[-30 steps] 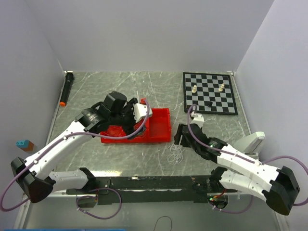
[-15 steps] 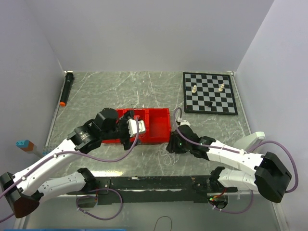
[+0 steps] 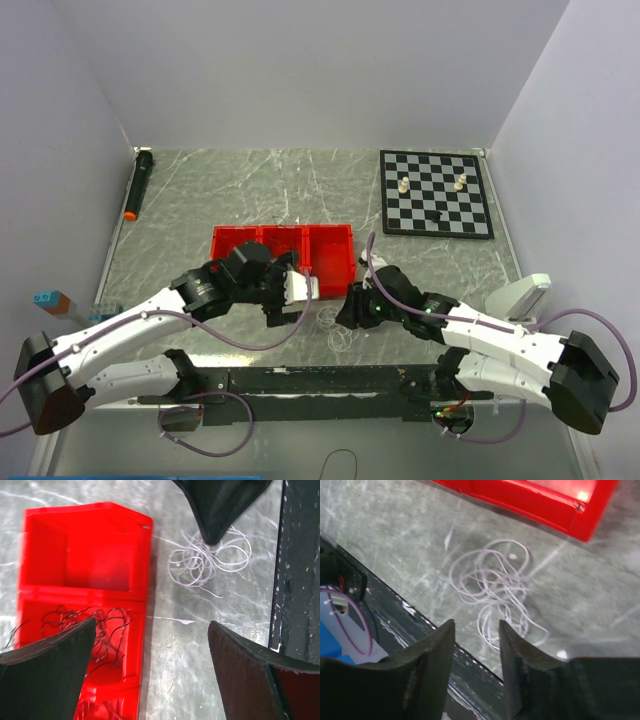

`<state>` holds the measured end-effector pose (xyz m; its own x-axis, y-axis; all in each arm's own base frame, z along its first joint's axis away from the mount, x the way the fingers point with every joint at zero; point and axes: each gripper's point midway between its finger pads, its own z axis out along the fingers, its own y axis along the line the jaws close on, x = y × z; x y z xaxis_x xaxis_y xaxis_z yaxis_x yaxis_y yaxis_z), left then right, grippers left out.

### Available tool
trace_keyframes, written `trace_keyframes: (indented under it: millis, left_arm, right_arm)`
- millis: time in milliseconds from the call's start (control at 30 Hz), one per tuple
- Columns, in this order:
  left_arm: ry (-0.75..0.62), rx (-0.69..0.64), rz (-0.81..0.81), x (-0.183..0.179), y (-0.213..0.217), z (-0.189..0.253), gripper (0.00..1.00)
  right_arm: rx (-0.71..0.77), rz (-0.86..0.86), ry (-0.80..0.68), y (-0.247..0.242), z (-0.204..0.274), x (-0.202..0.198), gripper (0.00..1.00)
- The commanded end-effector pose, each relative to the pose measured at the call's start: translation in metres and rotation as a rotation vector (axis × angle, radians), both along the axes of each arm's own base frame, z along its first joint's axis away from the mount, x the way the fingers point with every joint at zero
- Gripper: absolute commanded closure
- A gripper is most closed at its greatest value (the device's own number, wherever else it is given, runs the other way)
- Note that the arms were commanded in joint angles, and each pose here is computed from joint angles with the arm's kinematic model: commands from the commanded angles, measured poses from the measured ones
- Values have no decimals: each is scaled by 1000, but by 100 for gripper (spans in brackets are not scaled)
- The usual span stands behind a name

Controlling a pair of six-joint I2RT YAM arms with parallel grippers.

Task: Untangle the cables

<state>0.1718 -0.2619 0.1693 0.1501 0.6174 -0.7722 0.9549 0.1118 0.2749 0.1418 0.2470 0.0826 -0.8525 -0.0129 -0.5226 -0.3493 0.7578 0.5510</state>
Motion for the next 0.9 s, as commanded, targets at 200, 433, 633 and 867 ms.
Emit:
trace_keyframes:
  millis: [200,433,633,867]
  left_arm:
    - [-36,29,-141,5,-46,-33,2]
    - [-41,77,-191,-12,-58,-63,4]
    - [-64,119,-247,-27,-55,-85,14]
    - [-137,144,-291,-24,-59,-100,31]
  right_arm:
    - [-91,-103,-30,-24,-14,9,54]
    - [-40,-149,3,-9,-10,23,47]
    - [16,-163,21,-2,-9,24,50]
    - [22,-180,14,-11,-5,19,54]
